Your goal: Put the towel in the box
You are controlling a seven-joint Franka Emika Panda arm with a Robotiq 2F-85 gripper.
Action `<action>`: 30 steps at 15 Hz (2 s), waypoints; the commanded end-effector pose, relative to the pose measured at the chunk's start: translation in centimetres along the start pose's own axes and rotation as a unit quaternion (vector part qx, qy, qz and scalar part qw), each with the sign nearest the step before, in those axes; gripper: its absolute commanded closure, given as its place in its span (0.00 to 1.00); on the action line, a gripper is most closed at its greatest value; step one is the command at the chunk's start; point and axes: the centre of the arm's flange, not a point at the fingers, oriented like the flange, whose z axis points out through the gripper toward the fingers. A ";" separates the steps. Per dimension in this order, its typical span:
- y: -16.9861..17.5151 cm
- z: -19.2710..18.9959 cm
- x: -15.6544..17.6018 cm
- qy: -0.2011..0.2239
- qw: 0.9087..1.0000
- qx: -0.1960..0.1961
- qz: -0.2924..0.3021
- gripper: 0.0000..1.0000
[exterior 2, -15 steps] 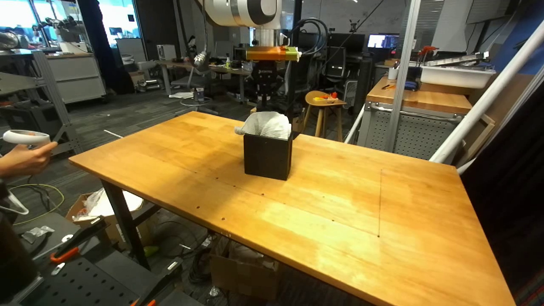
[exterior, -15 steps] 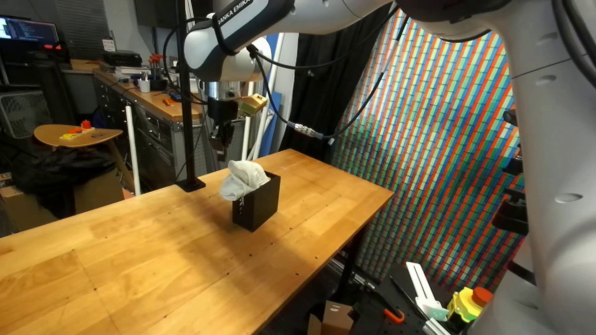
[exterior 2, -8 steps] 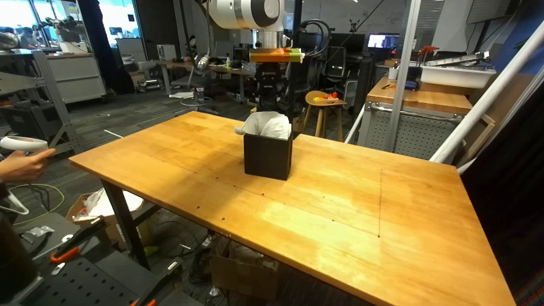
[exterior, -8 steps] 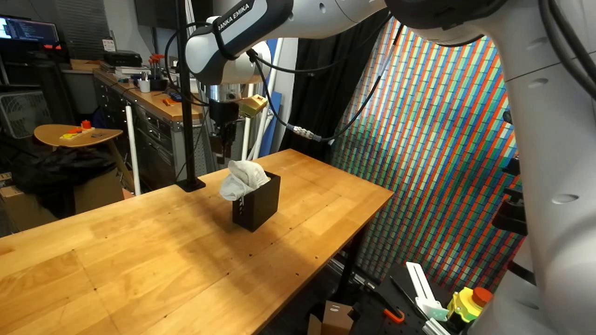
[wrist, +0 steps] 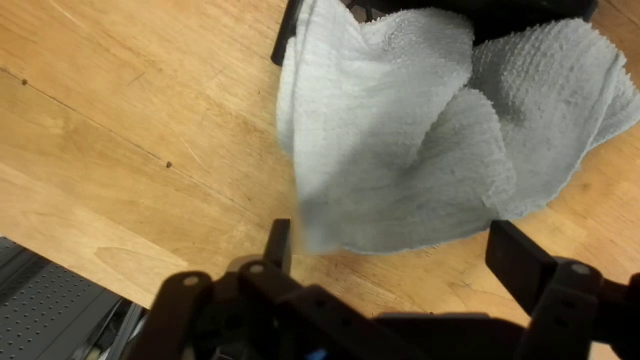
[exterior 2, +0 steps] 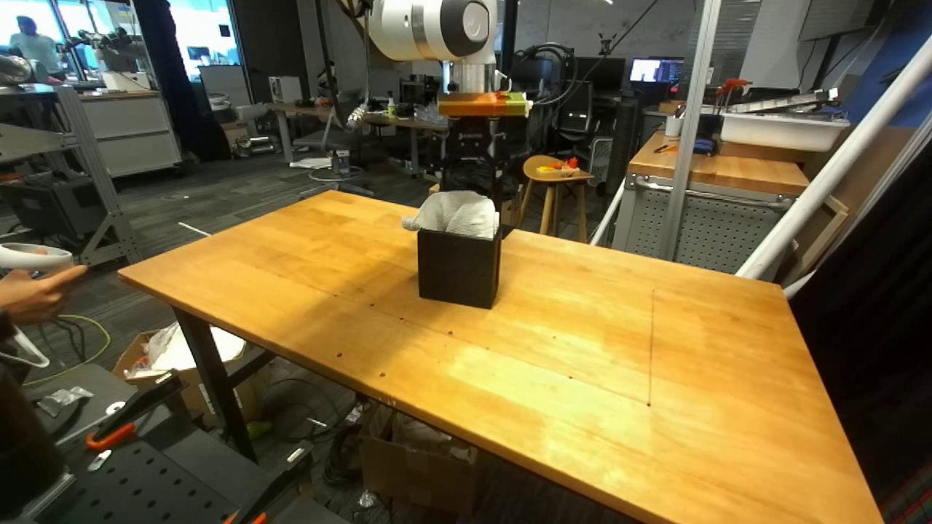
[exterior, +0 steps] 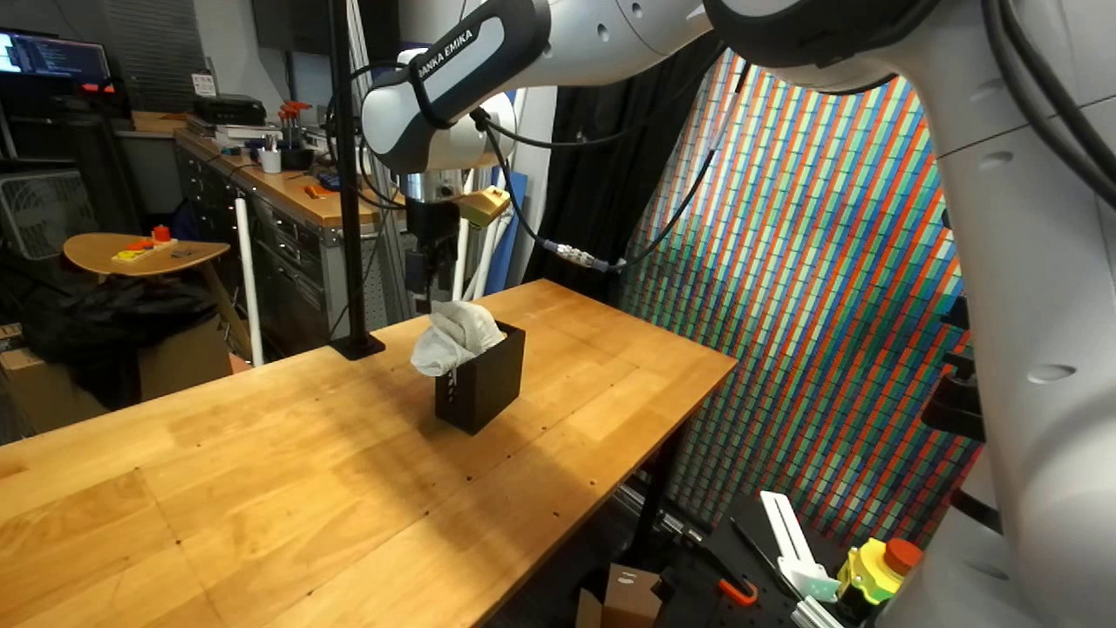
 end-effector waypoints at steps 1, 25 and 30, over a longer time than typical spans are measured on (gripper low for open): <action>0.7 0.0 0.2 -0.006 1.000 -0.005 0.006 0.00; -0.2 3.1 -0.2 -0.025 1.000 0.018 0.003 0.00; -0.2 3.6 -0.3 -0.029 0.999 0.021 0.002 0.14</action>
